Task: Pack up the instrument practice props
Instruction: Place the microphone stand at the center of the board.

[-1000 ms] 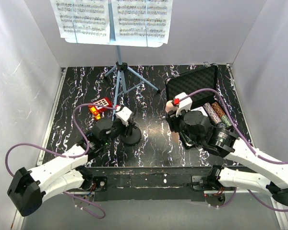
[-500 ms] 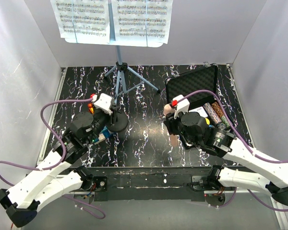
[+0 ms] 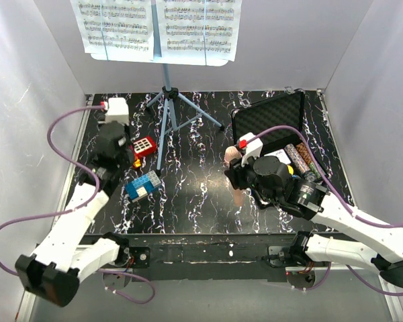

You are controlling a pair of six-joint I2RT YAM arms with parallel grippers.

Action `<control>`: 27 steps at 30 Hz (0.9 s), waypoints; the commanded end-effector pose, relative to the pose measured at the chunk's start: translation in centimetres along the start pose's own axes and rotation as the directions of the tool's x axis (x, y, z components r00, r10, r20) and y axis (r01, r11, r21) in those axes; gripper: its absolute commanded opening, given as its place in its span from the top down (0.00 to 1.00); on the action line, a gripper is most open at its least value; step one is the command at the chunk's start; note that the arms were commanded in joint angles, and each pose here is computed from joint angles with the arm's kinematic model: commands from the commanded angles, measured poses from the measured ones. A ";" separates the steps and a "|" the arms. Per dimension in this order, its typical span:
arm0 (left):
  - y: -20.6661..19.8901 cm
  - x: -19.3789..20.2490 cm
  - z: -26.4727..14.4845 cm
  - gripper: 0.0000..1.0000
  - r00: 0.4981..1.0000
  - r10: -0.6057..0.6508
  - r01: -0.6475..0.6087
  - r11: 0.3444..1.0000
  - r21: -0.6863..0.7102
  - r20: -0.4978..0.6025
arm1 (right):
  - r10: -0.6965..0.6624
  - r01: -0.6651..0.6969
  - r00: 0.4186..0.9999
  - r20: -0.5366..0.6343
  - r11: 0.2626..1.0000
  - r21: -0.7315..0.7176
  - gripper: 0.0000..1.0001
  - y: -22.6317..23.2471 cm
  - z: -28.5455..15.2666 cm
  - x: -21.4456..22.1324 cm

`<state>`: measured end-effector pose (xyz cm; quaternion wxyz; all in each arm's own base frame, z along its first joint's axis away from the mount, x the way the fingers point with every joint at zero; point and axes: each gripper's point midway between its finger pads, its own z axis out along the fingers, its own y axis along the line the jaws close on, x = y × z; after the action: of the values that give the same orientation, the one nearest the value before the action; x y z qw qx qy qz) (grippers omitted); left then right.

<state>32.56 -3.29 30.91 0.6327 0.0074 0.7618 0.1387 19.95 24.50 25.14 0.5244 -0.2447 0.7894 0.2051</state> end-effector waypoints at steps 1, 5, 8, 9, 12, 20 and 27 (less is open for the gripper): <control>3.8 -4.1 3.5 1.00 0.983 -0.142 0.155 0.981 -0.119 0.114 | 0.060 -0.057 0.997 0.054 0.997 -0.049 0.99 1.0 0.2 -1.2; 6.6 -1.4 7.4 1.00 0.969 -0.228 0.244 0.939 -0.243 0.093 | 0.084 -0.080 0.996 0.040 0.991 -0.105 0.99 2.1 0.3 -0.7; 8.1 0.5 9.7 1.00 0.948 -0.288 0.316 0.898 -0.305 0.135 | 0.096 -0.092 0.995 0.021 0.985 -0.143 0.99 2.9 0.6 -0.1; 8.8 0.6 10.2 1.00 0.934 -0.311 0.353 0.878 -0.323 0.175 | 0.102 -0.097 0.995 0.022 0.983 -0.158 0.99 3.2 0.6 -0.2; 11.5 2.2 11.1 1.00 0.927 -0.303 0.370 0.830 -0.417 0.220 | 0.111 -0.105 0.994 0.024 0.976 -0.190 0.99 3.7 0.5 0.0; 13.6 6.6 14.7 1.00 0.933 -0.297 0.359 0.795 -0.489 0.203 | 0.120 -0.111 0.993 0.025 0.967 -0.229 0.99 4.5 1.0 0.6; 13.3 10.3 15.2 1.00 0.894 -0.399 0.446 0.761 -0.471 0.202 | 0.122 -0.114 0.992 0.019 0.963 -0.244 0.99 4.8 1.2 0.9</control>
<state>42.59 14.38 18.04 0.5984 -0.2871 0.7119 0.2294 17.25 27.92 22.36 0.4709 -0.2709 0.7825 0.3044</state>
